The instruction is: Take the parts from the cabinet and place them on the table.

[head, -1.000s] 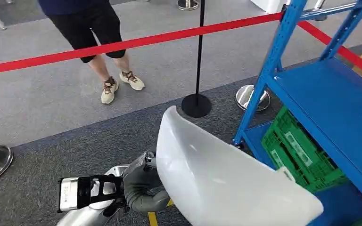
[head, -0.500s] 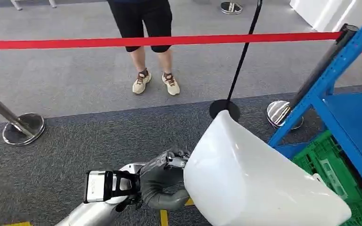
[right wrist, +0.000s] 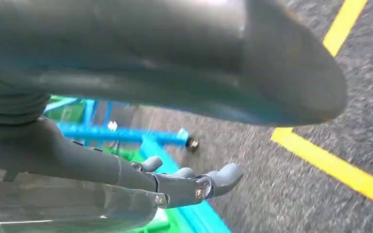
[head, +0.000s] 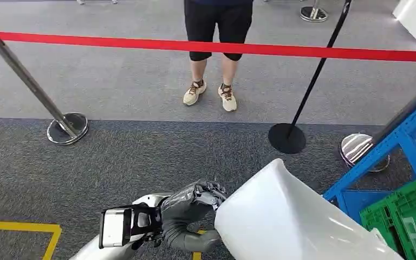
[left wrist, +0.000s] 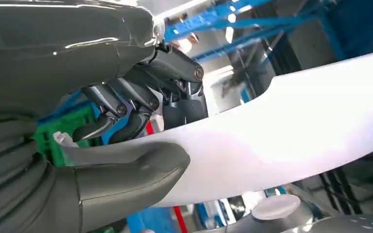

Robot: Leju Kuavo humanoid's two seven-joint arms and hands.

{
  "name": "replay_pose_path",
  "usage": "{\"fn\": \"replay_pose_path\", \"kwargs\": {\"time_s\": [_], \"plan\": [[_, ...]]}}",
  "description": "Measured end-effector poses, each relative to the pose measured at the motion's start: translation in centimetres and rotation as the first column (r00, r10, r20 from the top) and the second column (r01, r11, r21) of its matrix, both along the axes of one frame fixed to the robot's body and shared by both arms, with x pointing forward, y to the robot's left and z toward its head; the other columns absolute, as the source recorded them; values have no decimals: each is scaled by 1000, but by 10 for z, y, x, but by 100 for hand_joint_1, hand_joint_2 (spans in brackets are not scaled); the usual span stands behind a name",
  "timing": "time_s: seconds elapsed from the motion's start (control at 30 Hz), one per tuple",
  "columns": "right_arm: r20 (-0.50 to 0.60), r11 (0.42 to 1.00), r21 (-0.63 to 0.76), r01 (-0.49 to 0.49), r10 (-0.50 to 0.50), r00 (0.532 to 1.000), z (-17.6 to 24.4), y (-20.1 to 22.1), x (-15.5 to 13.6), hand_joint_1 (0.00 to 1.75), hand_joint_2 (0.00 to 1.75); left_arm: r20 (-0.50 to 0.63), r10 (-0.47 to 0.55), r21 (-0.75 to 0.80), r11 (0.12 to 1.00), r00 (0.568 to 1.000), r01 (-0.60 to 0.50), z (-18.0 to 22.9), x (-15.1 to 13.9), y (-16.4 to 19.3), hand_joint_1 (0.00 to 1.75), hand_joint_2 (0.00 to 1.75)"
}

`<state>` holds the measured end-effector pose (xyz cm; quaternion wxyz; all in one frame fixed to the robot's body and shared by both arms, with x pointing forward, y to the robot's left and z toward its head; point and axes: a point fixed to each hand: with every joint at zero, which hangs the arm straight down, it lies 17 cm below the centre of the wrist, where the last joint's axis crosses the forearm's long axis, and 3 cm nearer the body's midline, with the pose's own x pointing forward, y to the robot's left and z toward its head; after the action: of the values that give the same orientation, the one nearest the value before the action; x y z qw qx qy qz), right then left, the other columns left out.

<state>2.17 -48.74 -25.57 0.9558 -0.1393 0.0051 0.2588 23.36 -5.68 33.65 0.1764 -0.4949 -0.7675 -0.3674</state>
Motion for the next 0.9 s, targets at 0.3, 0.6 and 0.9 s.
{"fn": "replay_pose_path", "kwargs": {"time_s": [0.3,0.6,0.9], "plan": [[28,999,-21,-46,47,999,3,-9,17,0,0,23,18,-6,1000,1000,-18,8,-1,5,175,175],[14,995,-70,-69,70,997,10,-31,15,0,0,19,-3,-15,1000,1000,4,9,-9,6,175,175],[14,993,-89,-78,80,997,17,-48,24,0,0,38,22,-43,999,999,-20,17,-11,18,175,175]]}}
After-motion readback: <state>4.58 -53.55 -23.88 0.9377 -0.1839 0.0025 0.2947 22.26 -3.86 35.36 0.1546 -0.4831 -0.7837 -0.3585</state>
